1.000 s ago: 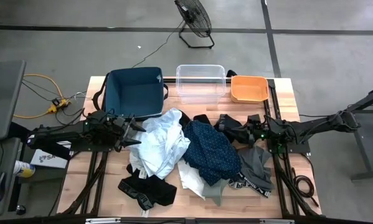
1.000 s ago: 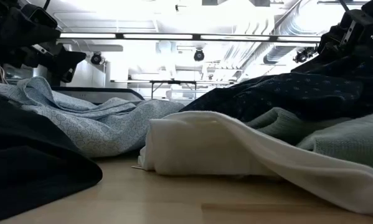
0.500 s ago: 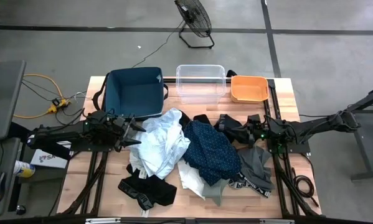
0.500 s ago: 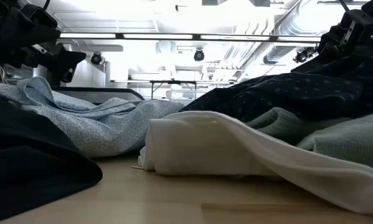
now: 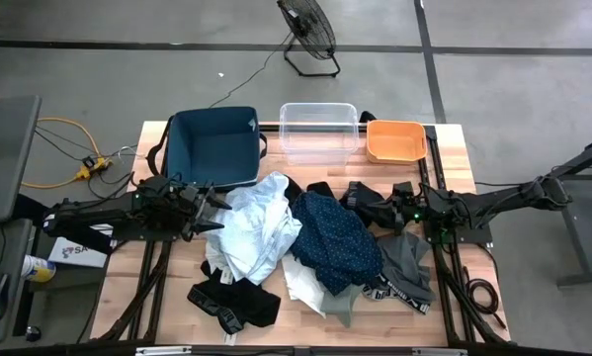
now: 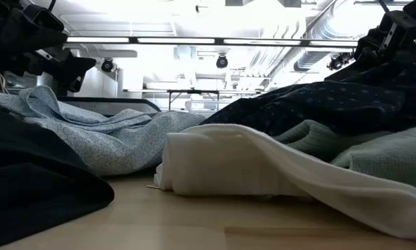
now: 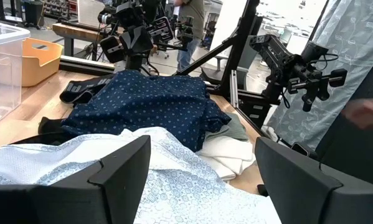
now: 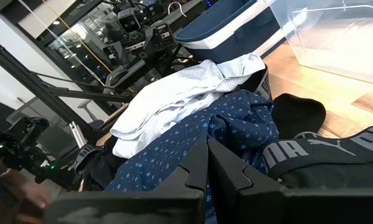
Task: Pick & Place Cloths
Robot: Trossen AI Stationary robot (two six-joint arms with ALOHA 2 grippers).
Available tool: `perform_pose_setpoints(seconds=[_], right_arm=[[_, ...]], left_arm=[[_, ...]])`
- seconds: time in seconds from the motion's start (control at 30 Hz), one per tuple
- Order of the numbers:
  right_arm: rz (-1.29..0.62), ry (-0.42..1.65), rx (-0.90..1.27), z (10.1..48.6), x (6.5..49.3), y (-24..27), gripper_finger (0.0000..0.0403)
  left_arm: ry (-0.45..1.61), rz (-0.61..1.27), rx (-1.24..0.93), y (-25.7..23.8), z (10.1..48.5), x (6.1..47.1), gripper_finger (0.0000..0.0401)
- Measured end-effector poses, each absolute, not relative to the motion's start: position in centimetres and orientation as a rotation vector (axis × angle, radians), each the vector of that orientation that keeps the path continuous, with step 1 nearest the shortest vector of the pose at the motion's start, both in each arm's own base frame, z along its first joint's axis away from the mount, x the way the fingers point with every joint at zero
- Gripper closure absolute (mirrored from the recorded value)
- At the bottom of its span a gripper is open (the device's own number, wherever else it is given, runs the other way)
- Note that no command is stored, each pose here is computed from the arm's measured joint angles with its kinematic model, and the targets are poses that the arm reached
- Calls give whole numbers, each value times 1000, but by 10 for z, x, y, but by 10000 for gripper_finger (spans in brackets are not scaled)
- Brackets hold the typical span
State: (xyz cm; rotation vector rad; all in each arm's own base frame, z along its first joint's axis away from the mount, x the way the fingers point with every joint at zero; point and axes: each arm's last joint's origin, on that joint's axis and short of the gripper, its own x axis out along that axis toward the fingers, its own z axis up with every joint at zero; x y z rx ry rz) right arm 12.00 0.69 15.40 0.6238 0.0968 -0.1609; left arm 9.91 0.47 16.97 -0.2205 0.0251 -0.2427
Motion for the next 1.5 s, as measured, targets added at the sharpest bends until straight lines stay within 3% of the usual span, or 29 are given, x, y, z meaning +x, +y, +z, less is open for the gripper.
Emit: perform_pose_setpoints(seconds=[0.67, 1.2, 1.4, 1.5], right_arm=[[-161, 90, 652, 154, 120, 7, 400], [-53, 85, 841, 161, 121, 11, 400], [40, 105, 771, 195, 127, 19, 400], [42, 180, 604, 212, 131, 22, 400]], left_arm=[[25, -243, -221, 5, 170, 99, 116], [26, -243, -221, 5, 170, 99, 116], [26, -243, -221, 5, 170, 99, 116], [25, -243, -221, 5, 170, 99, 116]])
